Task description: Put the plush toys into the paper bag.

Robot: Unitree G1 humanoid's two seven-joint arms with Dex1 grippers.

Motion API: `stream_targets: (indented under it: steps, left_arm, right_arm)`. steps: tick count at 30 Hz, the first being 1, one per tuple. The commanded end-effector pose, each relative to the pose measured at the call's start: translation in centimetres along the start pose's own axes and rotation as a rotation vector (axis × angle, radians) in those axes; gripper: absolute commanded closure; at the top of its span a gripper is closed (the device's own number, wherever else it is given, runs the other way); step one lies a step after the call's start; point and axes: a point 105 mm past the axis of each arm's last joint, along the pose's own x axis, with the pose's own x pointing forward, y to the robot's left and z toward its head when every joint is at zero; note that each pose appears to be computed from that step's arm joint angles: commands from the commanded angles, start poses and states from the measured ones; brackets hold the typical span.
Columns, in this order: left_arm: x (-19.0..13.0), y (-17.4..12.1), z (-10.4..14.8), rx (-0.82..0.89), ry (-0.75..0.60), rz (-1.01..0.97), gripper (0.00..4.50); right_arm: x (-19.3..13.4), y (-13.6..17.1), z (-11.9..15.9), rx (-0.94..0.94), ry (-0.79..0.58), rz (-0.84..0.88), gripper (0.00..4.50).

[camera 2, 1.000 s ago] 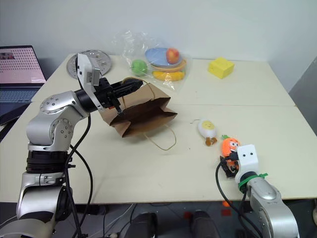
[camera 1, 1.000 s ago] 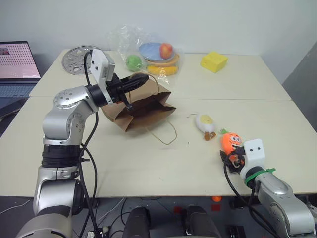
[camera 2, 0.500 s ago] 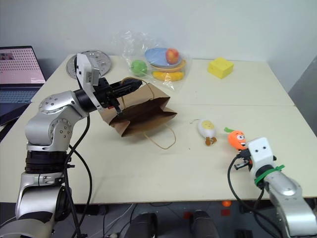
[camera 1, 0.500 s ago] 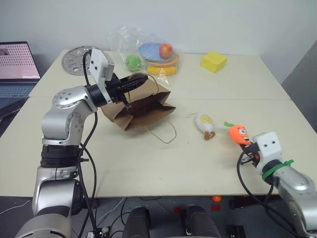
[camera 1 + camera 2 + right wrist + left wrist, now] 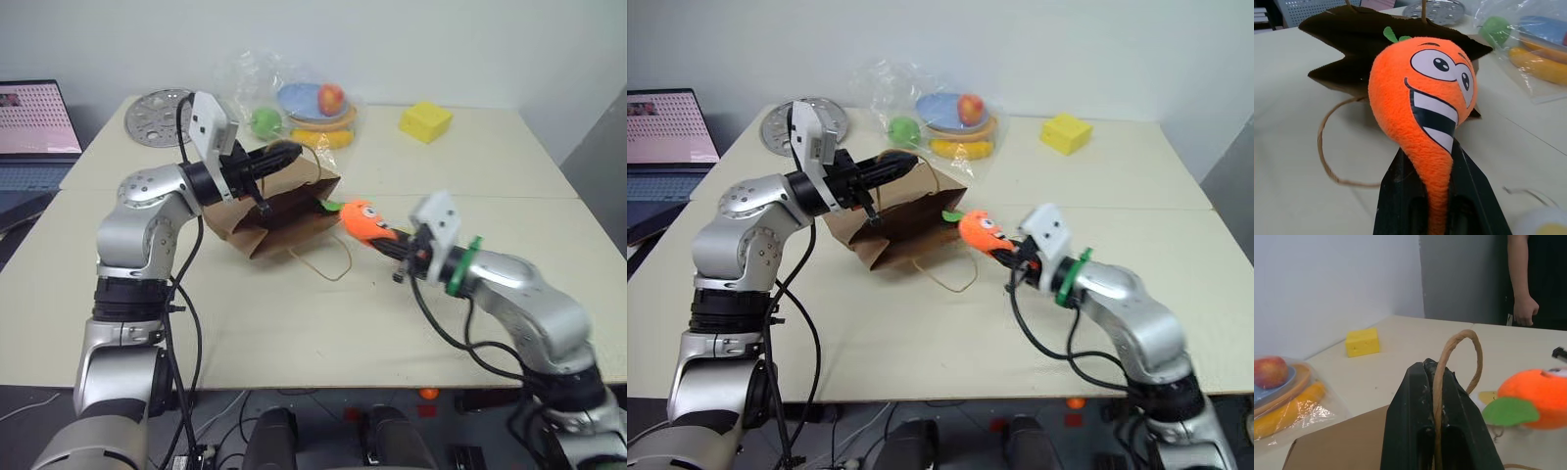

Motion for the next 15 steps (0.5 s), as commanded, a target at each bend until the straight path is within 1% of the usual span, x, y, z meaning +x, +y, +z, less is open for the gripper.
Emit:
stream_targets:
  steps: [1,3,7,13,15]
  left_arm:
    - [0.3,-0.2,1.6,0.052,-0.036,-0.013,4.50]
    - [0.3,-0.5,1.6,0.050,-0.038,-0.021,4.50]
    - [0.3,-0.7,1.6,0.045,-0.041,-0.019,4.50]
    - [0.4,-0.8,1.6,0.039,-0.043,-0.018,4.50]
    - [0.3,-0.9,1.6,0.037,-0.044,-0.020,4.50]
  right_arm:
    - [1.7,-0.6,1.5,-0.043,-0.054,-0.026,4.48]
    - [3.2,-0.5,1.7,-0.046,-0.063,-0.021,4.48]
    - [6.6,0.8,1.8,-0.103,-0.050,0.044,4.48]
    - [9.0,2.0,1.8,-0.126,-0.038,0.097,4.48]
    - [10.6,2.4,1.2,-0.127,0.008,0.107,4.48]
